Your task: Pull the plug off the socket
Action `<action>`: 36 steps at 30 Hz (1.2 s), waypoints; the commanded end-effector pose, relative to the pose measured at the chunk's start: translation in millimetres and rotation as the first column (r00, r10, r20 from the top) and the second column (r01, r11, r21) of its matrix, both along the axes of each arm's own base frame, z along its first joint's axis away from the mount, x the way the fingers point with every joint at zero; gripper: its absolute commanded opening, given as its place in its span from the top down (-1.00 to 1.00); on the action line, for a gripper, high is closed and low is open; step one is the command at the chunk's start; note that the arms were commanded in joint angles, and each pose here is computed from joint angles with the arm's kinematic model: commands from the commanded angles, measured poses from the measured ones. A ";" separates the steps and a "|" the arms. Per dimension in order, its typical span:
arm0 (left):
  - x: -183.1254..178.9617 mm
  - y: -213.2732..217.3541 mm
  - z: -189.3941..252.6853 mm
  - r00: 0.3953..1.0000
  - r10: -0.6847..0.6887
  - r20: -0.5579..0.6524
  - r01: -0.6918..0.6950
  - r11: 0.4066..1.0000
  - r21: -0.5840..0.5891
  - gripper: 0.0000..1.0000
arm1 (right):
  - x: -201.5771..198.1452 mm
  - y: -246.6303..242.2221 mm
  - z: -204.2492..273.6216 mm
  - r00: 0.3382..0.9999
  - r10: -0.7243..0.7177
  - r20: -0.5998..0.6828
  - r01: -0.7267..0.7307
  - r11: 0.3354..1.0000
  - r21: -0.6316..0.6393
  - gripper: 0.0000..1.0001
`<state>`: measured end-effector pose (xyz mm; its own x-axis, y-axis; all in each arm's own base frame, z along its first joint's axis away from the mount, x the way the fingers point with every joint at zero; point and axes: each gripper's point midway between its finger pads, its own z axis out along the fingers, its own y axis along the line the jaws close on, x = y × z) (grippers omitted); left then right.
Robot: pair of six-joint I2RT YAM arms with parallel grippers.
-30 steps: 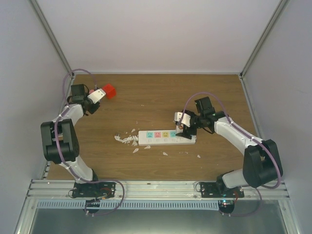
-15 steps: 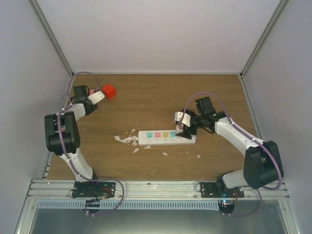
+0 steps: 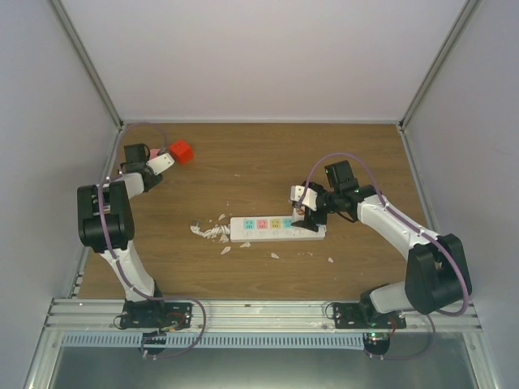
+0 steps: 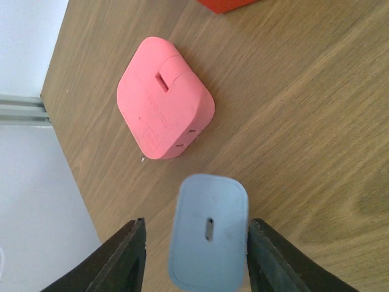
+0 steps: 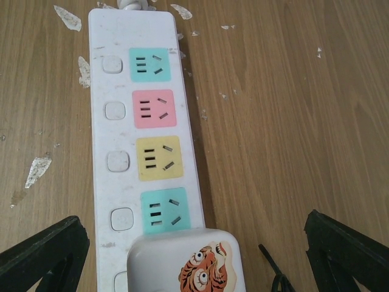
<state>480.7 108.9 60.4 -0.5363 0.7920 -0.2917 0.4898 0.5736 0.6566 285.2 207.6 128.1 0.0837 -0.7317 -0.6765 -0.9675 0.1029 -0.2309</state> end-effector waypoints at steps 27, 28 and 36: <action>-18.4 -89.6 91.1 0.982 -0.183 0.056 0.191 0.915 -0.356 -0.77 | -3.4 -35.6 50.1 1.000 -0.002 0.018 -0.001 0.993 0.117 -0.99; -20.8 -99.1 95.9 0.977 -0.204 0.060 0.212 0.902 -0.376 -0.79 | -4.6 -39.0 47.1 1.000 -0.002 0.010 0.001 0.994 0.110 -0.99; -53.7 -183.8 118.1 0.905 -0.417 0.085 0.402 0.772 -0.493 -0.80 | -9.8 -77.3 25.7 0.999 -0.034 -0.026 0.035 0.998 0.044 -0.93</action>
<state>446.7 -30.1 155.2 -0.3025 0.7331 -0.6092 0.6883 0.6101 0.3925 285.4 144.9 161.8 0.0405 -0.6886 -0.7241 -0.9609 0.1717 -0.2171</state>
